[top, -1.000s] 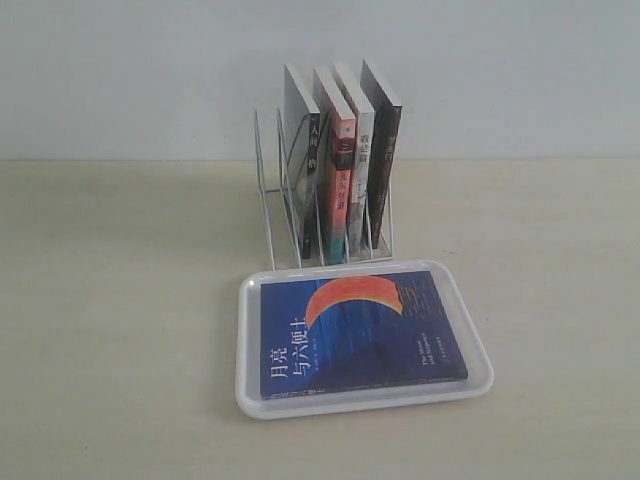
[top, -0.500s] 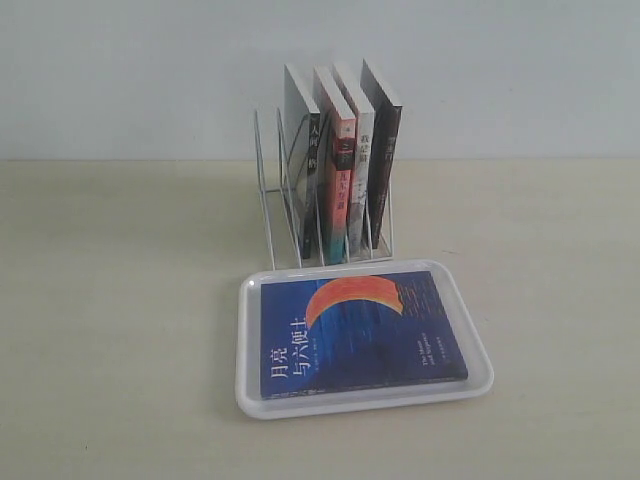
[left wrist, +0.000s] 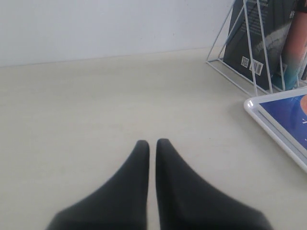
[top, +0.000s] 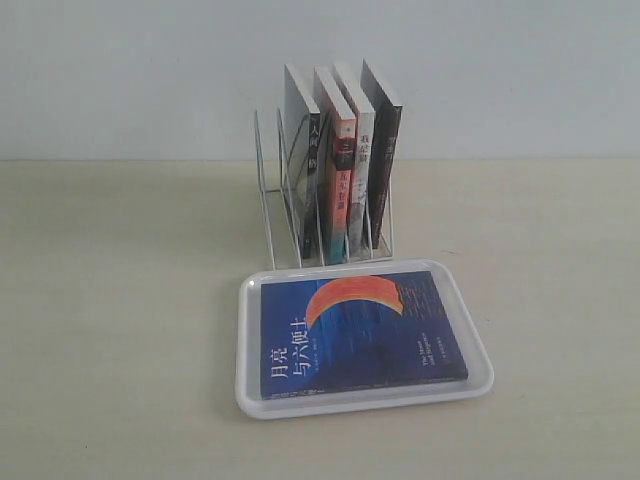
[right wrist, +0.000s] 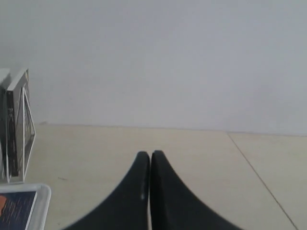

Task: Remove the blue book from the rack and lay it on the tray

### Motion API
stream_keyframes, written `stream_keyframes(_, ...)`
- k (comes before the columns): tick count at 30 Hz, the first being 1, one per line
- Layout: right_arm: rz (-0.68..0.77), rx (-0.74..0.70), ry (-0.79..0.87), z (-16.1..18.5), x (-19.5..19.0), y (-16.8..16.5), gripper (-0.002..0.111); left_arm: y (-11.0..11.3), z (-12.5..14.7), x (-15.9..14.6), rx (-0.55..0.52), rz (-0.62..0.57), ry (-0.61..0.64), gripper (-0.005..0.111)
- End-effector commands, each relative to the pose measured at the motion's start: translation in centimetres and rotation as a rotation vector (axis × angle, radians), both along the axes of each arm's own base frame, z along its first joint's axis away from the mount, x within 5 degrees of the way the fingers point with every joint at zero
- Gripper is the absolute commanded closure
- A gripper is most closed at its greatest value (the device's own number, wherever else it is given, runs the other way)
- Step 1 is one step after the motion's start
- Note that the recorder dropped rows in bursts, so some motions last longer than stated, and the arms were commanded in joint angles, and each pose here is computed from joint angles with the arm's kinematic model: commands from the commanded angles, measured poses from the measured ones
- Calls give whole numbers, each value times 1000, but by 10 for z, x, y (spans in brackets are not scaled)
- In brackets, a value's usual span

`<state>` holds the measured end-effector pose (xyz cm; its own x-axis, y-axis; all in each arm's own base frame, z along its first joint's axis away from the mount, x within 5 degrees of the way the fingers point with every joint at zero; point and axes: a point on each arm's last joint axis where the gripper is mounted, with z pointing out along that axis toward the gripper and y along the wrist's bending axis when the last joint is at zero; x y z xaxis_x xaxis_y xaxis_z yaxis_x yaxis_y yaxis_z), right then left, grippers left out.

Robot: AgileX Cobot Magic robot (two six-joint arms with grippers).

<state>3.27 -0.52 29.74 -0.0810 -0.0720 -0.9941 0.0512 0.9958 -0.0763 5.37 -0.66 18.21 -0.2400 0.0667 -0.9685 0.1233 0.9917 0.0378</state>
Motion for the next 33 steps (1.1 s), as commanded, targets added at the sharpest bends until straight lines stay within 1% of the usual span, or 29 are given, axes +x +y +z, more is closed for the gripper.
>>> stream_keyframes(1,19,19,28,-41,8,2,109,0,3,0,-8,2,-21,102)
stream_keyframes(7,41,75,77,-93,20,4,109,0,3,0,-8,2,-21,102)
stream_keyframes(11,39,76,129,-111,22,4,109,0,3,0,-8,2,-21,102)
stream_keyframes(14,38,76,136,-112,22,4,109,0,3,0,-8,2,-21,102)
stream_keyframes(16,36,77,174,-115,21,4,109,0,3,0,-8,2,-21,102)
stream_keyframes(33,39,58,177,-115,21,4,109,0,3,0,-8,2,-21,102)
